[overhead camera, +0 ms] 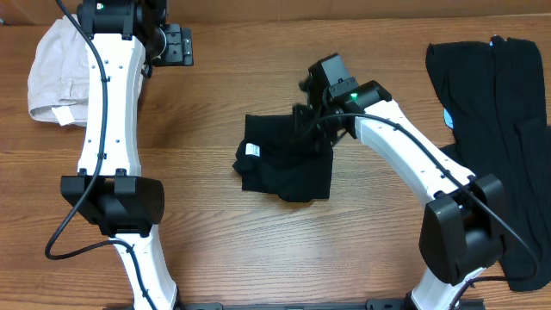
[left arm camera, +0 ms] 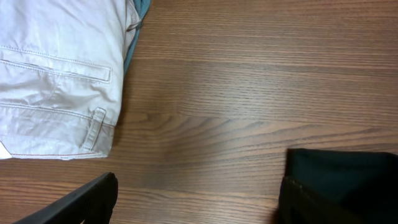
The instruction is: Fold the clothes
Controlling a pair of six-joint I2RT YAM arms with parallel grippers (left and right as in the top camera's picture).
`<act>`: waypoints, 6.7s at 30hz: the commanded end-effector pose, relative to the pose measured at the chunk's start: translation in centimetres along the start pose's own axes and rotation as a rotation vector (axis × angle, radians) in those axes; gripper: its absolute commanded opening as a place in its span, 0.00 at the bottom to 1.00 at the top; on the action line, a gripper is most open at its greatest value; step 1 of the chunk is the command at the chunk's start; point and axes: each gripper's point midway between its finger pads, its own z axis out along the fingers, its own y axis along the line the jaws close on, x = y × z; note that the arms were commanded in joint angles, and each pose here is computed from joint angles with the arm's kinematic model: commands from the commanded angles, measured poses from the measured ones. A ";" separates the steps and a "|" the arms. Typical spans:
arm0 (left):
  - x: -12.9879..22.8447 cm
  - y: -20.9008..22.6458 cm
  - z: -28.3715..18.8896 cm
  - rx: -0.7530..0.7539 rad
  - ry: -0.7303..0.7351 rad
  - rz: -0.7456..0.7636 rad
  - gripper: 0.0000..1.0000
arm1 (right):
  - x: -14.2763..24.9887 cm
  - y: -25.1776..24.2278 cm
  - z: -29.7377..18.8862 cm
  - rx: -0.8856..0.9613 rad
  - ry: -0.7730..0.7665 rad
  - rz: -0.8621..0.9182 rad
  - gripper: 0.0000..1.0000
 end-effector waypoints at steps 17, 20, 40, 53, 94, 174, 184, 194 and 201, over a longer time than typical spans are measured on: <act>0.1 0.0 0.1 -0.004 0.001 -0.012 0.89 | -4.4 5.9 -0.6 -0.099 -0.218 -0.195 1.00; 0.1 -0.1 0.1 0.002 0.002 -0.012 0.90 | -3.5 4.9 -2.3 -0.054 -0.198 -0.165 1.00; 0.1 -1.2 0.1 0.066 0.008 -0.012 0.98 | 11.0 3.2 4.4 0.109 0.136 -0.233 0.12; 0.0 -1.2 0.1 0.067 0.003 -0.012 0.97 | 16.2 5.0 7.9 0.011 0.208 -0.211 0.04; 14.7 -10.0 8.7 0.534 0.474 0.116 1.00 | 0.2 -12.4 -13.3 0.239 -0.199 0.158 1.00; -7.9 10.0 -5.0 0.446 -0.317 -0.845 0.04 | 0.9 -14.3 -12.5 0.311 -0.195 0.165 1.00; -12.2 17.3 -2.7 0.434 -0.539 -1.025 0.04 | 1.1 -14.4 -12.5 0.317 -0.178 0.114 1.00; -13.0 20.4 1.8 0.339 -0.597 -1.086 0.04 | 1.2 -14.4 -12.5 0.323 -0.171 0.106 1.00; -11.5 22.6 3.2 0.192 -0.598 -1.144 0.04 | 1.4 -14.6 -12.6 0.332 -0.167 0.109 1.00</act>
